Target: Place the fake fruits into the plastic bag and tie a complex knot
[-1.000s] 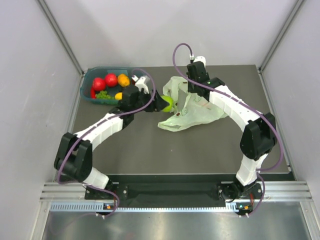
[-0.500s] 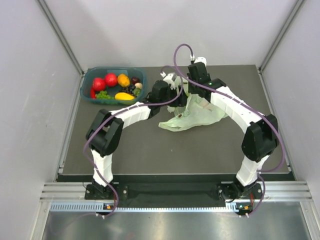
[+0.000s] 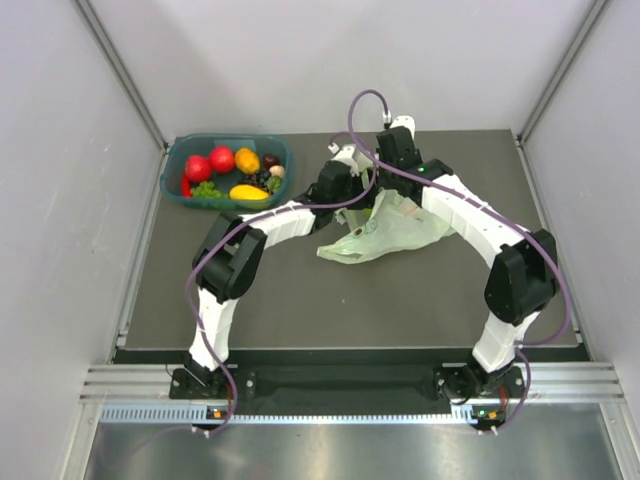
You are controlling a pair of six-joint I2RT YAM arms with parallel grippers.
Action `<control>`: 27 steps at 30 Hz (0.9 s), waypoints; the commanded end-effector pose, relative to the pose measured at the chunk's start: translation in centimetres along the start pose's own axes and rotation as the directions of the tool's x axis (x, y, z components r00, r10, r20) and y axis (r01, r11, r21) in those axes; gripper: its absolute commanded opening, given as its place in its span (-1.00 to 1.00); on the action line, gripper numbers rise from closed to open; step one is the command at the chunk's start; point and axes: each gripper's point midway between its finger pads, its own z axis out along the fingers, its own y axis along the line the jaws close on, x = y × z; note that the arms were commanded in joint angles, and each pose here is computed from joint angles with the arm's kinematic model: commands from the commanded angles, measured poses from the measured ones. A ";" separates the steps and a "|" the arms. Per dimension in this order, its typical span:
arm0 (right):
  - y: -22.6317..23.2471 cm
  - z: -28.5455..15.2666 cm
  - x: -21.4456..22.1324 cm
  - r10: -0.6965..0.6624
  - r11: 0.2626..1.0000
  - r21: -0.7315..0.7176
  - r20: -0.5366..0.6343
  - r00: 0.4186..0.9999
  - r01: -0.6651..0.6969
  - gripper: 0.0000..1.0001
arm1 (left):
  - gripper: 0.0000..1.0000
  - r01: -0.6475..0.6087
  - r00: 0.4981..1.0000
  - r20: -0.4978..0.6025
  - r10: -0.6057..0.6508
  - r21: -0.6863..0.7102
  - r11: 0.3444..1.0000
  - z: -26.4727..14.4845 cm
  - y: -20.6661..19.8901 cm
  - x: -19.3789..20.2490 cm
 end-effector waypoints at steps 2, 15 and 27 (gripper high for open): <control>-0.8 -1.4 -2.8 0.059 0.998 0.003 0.089 0.994 -0.060 -1.00 | 0.82 -0.039 0.995 0.088 0.037 0.028 0.999 -1.7 -2.3 -3.6; -1.1 -0.9 -2.7 0.061 0.998 0.007 0.082 0.995 -0.062 -1.00 | 0.81 -0.102 0.995 0.008 0.102 0.009 0.995 -6.1 -2.8 -3.1; -1.1 -0.8 -2.5 0.062 0.998 -0.006 0.077 0.995 -0.062 -1.00 | 0.45 -0.061 0.998 -0.005 0.062 -0.284 0.957 -16.9 5.0 -6.9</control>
